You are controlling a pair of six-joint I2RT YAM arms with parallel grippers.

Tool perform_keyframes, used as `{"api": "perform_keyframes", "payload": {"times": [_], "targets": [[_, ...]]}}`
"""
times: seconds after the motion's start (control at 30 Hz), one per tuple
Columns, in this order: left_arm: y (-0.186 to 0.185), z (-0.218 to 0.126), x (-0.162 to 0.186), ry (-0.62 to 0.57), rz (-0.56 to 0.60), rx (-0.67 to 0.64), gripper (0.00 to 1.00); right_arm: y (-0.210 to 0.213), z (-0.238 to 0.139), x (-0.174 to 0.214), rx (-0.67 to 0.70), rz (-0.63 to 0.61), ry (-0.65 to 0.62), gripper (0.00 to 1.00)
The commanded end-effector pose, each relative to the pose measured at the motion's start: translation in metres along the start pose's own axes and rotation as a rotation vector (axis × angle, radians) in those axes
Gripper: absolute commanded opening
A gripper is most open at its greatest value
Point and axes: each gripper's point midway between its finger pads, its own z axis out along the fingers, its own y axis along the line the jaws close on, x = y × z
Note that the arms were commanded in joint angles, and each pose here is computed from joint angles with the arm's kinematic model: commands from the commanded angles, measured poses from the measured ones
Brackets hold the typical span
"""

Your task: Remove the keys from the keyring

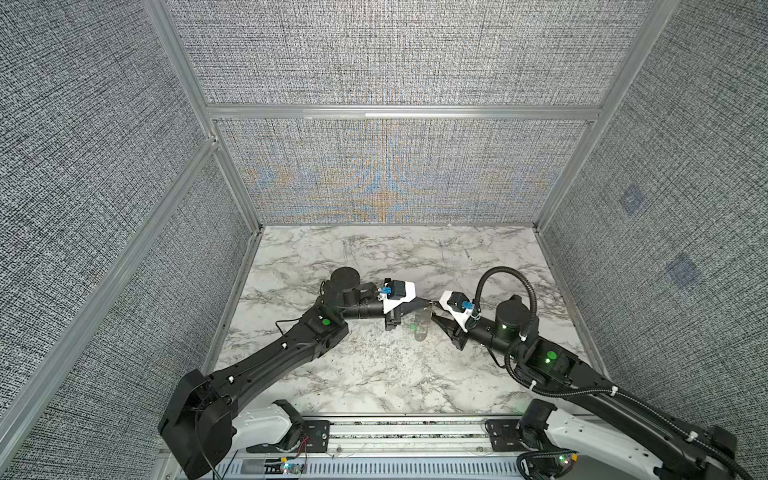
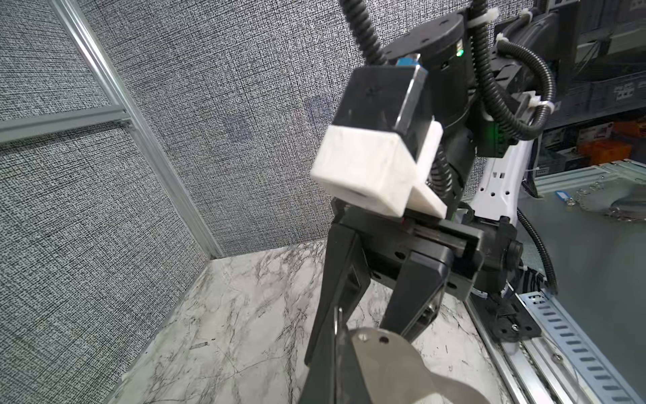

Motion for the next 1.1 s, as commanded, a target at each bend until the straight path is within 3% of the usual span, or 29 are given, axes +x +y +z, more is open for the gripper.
{"api": "perform_keyframes", "payload": {"times": [0.0,0.2,0.37,1.07], "targets": [[0.001,0.001,-0.004,-0.011,0.014,0.008,0.0,-0.005,0.0,-0.01,0.027,-0.009,-0.026,0.29],[0.001,0.001,-0.002,0.001,0.017,0.007,0.0,-0.006,-0.001,-0.008,0.036,-0.016,-0.011,0.18],[0.003,0.0,0.0,0.03,0.039,-0.004,0.0,-0.006,-0.003,-0.004,0.033,-0.032,0.014,0.01],[0.009,-0.006,0.026,0.288,0.278,-0.035,0.0,-0.009,-0.017,-0.015,0.023,-0.122,0.106,0.0]]}}
